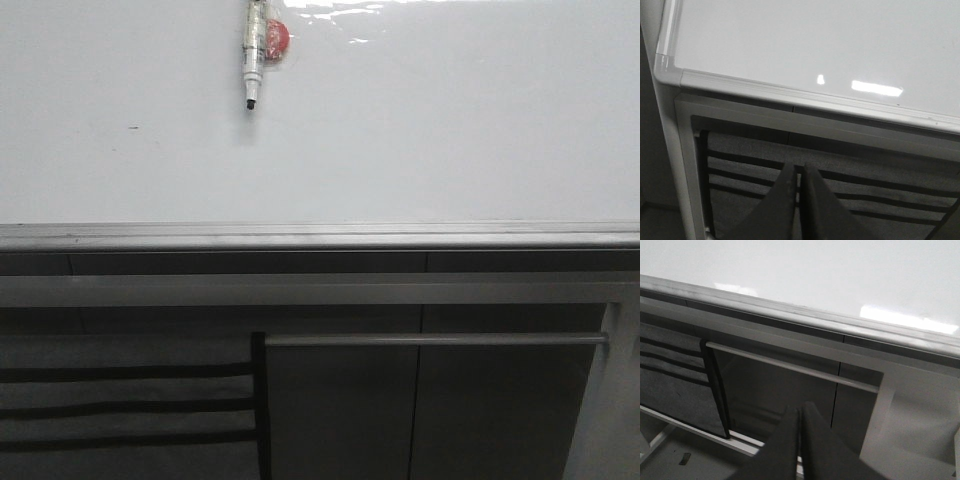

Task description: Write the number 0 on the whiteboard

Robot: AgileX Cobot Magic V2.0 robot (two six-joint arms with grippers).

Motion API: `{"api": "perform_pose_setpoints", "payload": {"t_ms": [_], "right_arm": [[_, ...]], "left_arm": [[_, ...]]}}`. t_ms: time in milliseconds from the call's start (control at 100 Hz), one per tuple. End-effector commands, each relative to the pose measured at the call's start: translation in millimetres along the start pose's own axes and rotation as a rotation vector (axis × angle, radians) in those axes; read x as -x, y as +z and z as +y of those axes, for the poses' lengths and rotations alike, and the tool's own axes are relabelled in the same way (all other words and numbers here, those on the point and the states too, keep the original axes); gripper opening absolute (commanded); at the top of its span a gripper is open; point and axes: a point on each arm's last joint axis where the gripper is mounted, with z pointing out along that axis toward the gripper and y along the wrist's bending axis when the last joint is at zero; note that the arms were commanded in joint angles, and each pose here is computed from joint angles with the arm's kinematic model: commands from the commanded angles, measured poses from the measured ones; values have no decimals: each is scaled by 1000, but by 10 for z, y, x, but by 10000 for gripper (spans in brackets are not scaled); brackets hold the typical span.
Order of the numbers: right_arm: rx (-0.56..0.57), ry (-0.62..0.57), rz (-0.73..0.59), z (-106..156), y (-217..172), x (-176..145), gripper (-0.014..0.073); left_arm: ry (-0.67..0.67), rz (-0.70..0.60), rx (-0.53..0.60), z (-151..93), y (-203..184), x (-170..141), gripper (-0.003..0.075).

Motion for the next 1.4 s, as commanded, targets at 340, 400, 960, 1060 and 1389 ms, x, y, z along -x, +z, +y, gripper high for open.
{"api": "perform_pose_setpoints", "payload": {"t_ms": [340, 400, 960, 1060, 1389], "right_arm": [[-11, -16, -30, -5, 0, -12, -47], [-11, -16, -30, -5, 0, -12, -47], [-25, 8, -222, -18, -22, 160, -47], [-13, 205, -372, -41, -61, 287, -47], [-29, 679, -556, -180, -141, 419, -47]], "left_arm": [[-16, -42, -8, 7, 17, -51, -20], [-16, -42, -8, 7, 17, -51, -20], [6, -45, -1, 13, 16, -49, -20], [-15, -86, -13, 3, 14, -12, -20], [-927, -226, -221, -71, -31, 184, -20]]}}
